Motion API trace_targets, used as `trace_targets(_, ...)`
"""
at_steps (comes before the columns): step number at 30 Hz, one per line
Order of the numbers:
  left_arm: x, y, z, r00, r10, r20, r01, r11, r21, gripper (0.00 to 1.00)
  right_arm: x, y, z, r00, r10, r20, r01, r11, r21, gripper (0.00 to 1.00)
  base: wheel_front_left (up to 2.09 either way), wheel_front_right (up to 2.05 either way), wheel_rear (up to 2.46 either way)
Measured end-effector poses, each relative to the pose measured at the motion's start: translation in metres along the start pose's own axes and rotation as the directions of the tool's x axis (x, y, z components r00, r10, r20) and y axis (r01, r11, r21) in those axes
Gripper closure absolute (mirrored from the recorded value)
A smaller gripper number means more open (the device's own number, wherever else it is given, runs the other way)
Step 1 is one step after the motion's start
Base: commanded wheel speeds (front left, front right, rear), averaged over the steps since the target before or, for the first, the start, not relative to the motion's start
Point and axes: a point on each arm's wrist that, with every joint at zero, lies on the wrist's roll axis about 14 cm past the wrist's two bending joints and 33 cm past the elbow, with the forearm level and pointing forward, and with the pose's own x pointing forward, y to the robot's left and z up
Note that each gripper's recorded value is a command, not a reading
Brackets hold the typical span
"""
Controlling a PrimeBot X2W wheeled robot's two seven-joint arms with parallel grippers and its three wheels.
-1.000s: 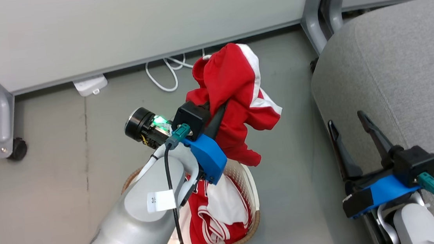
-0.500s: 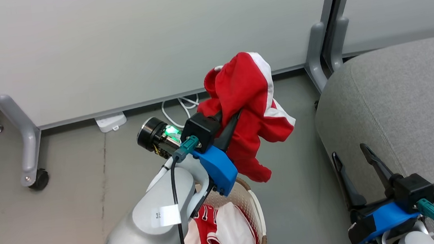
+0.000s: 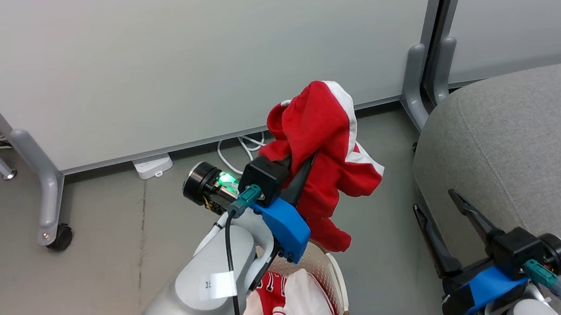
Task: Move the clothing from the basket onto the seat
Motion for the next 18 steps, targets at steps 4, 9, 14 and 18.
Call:
trace_targets(4,0.0,-0.001,-0.003,1.0,-0.003,-0.007,0.003,1.0,0.0,1.0,0.011,0.009,0.01,0.998,0.061,0.023,-0.06,0.997,-0.044,0.0,0.0,0.0,0.0)
trace_targets(9,0.001,0.0,-0.005,1.0,-0.004,-0.012,0.004,1.0,-0.003,1.0,0.027,0.027,0.022,0.986,0.157,0.047,-0.152,0.983,-0.102,0.0,0.0,0.0,0.0)
trace_targets(14,0.002,0.001,-0.008,1.0,-0.006,-0.017,0.006,1.0,-0.004,1.0,0.044,0.048,0.029,0.966,0.253,0.055,-0.242,0.958,-0.156,0.0,0.0,0.0,0.0)
trace_targets(18,0.003,0.002,-0.009,1.0,-0.013,-0.018,0.013,1.0,0.001,1.0,0.059,0.061,0.033,0.949,0.309,0.056,-0.294,0.937,-0.189,0.0,0.0,0.0,0.0)
